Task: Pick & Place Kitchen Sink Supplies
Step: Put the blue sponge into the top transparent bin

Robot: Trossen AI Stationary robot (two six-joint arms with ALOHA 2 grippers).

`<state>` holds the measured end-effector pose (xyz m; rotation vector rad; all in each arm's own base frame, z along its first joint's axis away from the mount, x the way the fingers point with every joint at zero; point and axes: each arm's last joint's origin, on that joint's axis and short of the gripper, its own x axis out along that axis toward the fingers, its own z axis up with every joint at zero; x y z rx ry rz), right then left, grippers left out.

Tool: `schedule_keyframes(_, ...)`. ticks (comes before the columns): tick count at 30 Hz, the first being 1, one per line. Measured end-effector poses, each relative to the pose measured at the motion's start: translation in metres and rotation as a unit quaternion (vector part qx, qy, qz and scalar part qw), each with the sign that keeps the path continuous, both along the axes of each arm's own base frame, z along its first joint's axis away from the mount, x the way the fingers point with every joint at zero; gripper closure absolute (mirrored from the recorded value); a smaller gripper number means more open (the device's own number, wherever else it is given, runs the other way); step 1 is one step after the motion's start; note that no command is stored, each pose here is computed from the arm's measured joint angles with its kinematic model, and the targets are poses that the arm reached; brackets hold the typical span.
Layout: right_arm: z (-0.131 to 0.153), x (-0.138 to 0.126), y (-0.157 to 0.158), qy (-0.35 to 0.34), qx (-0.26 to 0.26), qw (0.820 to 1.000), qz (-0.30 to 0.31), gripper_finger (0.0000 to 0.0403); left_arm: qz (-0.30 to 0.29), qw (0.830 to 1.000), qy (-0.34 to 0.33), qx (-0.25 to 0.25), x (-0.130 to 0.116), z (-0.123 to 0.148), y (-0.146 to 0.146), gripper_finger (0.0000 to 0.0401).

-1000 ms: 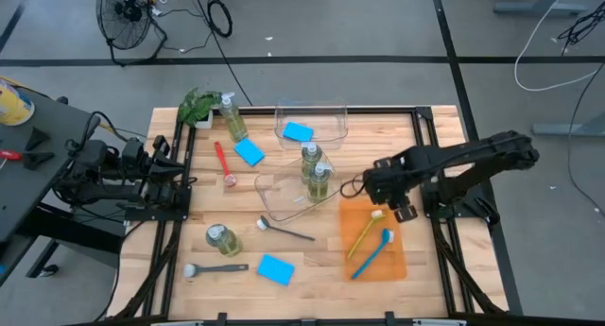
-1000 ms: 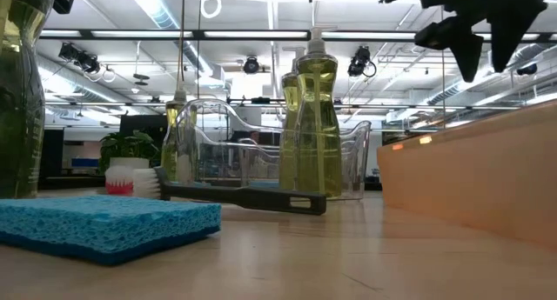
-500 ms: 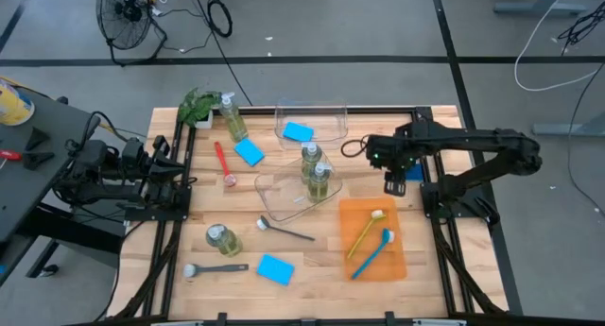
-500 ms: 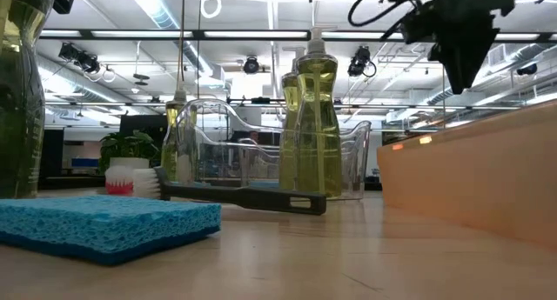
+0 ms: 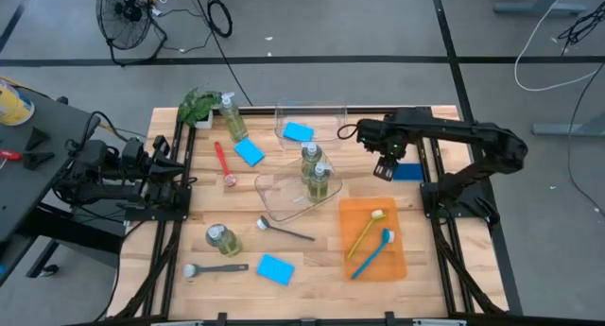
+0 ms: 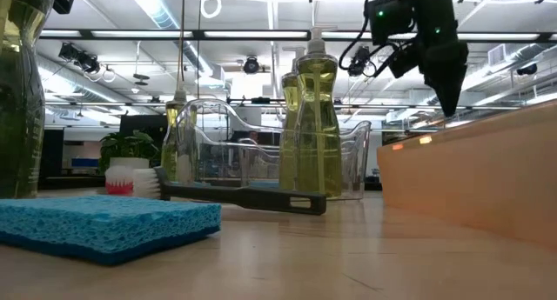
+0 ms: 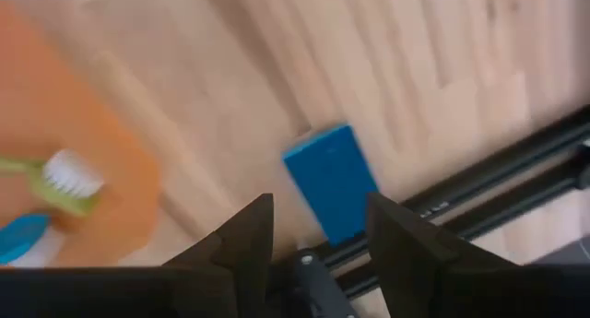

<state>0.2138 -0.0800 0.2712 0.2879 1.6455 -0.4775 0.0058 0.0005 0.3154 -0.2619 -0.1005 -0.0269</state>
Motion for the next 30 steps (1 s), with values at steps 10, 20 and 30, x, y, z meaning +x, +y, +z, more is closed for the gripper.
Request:
schedule_keyframes(10,-0.029,0.001,-0.019,0.037,0.008,0.999,-0.001,0.0231,0.000,1.000,0.000,0.000,0.000,0.000,0.000,0.0364)
schedule_keyframes(20,-0.080,-0.025,-0.025,0.081,0.027,0.995,-0.057,0.0231,0.000,1.000,0.000,0.000,0.000,0.000,0.000,0.0364)
schedule_keyframes(30,-0.105,-0.034,-0.028,0.065,0.020,0.992,-0.102,0.0231,0.000,1.000,0.000,0.000,0.000,0.000,0.000,0.0364)
